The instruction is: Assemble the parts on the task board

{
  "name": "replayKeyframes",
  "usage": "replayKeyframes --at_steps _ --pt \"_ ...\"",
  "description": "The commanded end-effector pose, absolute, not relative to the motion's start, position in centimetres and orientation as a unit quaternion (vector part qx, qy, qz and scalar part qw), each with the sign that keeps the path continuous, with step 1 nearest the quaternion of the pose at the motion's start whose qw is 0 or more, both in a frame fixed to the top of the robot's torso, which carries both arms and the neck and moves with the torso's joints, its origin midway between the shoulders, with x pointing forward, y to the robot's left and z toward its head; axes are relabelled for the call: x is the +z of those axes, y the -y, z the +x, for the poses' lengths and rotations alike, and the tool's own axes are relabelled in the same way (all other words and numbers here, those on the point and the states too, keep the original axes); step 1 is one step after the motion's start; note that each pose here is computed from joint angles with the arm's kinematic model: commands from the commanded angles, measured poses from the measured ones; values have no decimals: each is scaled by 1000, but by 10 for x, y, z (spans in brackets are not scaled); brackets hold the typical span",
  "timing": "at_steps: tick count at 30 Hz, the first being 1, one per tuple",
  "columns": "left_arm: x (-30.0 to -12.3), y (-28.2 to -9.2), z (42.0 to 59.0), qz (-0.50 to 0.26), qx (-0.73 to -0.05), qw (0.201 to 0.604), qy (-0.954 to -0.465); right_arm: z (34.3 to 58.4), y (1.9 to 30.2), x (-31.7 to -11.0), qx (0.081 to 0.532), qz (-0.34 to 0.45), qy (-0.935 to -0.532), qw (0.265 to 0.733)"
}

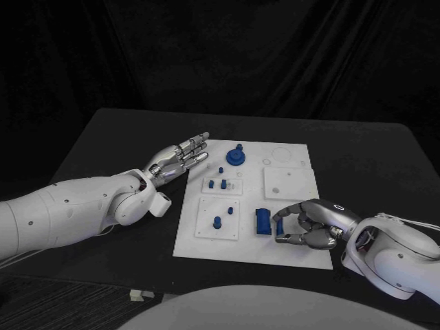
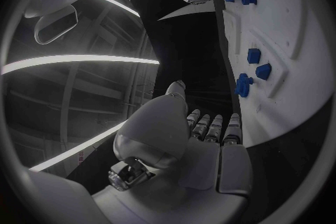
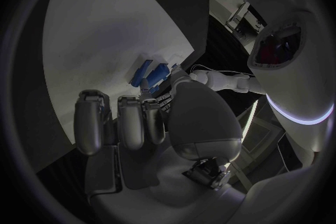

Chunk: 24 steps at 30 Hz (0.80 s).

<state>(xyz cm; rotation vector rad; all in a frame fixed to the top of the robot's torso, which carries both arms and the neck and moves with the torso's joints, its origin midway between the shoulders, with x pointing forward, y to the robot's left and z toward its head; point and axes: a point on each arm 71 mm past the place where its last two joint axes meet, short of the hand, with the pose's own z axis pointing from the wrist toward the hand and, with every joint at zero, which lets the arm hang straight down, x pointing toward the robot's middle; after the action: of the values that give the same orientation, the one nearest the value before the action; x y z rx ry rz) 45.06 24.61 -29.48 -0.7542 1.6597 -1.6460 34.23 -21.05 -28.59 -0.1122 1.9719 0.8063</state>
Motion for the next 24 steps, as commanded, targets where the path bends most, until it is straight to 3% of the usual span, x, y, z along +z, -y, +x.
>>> replayKeyframes --at_steps 1,8,24 --pt "-295 -245 450 -290 -637 331 -633 344 216 -290 286 -54 -823 488" --pt "-295 -244 450 -290 -637 330 -633 345 217 -290 287 -56 -819 495" --pt "-297 -246 449 -292 -636 329 -634 344 213 -279 339 -65 -774 530"
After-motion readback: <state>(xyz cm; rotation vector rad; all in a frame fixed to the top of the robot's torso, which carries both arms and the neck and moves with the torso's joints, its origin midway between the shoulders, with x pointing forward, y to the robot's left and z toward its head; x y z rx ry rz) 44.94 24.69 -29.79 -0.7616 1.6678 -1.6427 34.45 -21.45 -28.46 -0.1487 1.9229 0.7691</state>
